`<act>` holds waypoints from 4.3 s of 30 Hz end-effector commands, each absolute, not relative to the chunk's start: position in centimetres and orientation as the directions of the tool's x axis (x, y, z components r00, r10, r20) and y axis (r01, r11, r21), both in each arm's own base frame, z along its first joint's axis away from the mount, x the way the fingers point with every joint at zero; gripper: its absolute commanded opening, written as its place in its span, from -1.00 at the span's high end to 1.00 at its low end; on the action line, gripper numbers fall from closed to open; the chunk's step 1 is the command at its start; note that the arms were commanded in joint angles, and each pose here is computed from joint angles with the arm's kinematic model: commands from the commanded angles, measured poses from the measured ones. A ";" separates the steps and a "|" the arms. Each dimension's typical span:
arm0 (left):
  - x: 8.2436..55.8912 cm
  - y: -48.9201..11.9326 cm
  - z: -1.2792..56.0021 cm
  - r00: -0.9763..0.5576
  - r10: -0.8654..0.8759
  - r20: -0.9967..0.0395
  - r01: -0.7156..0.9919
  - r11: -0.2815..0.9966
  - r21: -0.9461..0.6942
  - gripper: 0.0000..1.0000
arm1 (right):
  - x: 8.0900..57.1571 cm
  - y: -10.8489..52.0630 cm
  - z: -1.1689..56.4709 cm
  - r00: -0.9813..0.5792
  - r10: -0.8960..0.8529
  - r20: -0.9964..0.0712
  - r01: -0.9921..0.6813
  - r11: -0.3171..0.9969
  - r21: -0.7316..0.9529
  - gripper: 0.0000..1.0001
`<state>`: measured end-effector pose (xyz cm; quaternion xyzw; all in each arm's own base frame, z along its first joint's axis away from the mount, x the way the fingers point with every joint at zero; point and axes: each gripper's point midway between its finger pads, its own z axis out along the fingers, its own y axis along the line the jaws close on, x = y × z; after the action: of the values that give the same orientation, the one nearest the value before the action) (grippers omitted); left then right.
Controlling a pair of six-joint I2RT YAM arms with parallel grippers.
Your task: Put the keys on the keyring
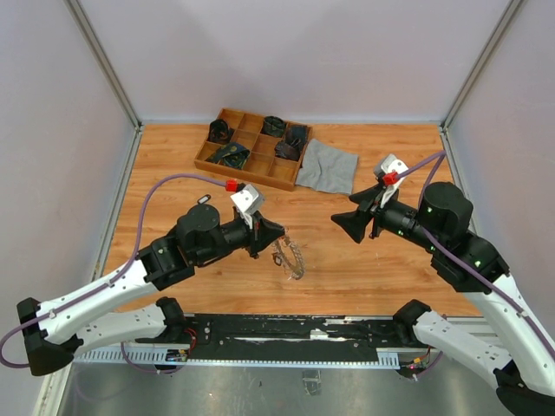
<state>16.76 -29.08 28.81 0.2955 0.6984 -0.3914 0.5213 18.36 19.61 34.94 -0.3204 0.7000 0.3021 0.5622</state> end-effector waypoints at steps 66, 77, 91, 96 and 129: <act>34.4 -20.1 14.6 -0.494 -0.205 -0.845 0.390 0.816 -0.426 -0.43 | 26.6 23.9 13.6 -0.675 -0.258 -0.691 -0.571 0.776 0.269 -0.05; 35.0 -21.4 11.9 -0.464 -0.183 -0.866 0.467 0.781 -0.415 -0.36 | 29.7 24.2 8.7 -0.730 -0.312 -0.609 -0.522 0.829 0.201 0.43; 35.2 -22.8 10.1 -0.509 -0.179 -0.842 0.496 0.738 -0.457 -0.28 | 26.0 22.7 5.2 -0.866 -0.217 -0.450 -0.380 0.872 0.310 0.26; 35.1 -22.9 10.0 -0.514 -0.178 -0.839 0.498 0.734 -0.461 -0.28 | 25.7 22.8 4.3 -0.884 -0.202 -0.422 -0.354 0.878 0.322 0.17; 35.3 -19.9 10.6 -0.492 -0.264 -0.830 0.454 0.735 -0.503 -0.23 | 26.2 36.2 5.7 -0.660 -0.463 -0.592 -0.751 0.427 0.504 0.24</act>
<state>35.08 -20.41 9.03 0.0626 0.8043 -0.3502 0.4760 27.15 33.00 4.08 -0.2948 0.8713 0.3527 0.1717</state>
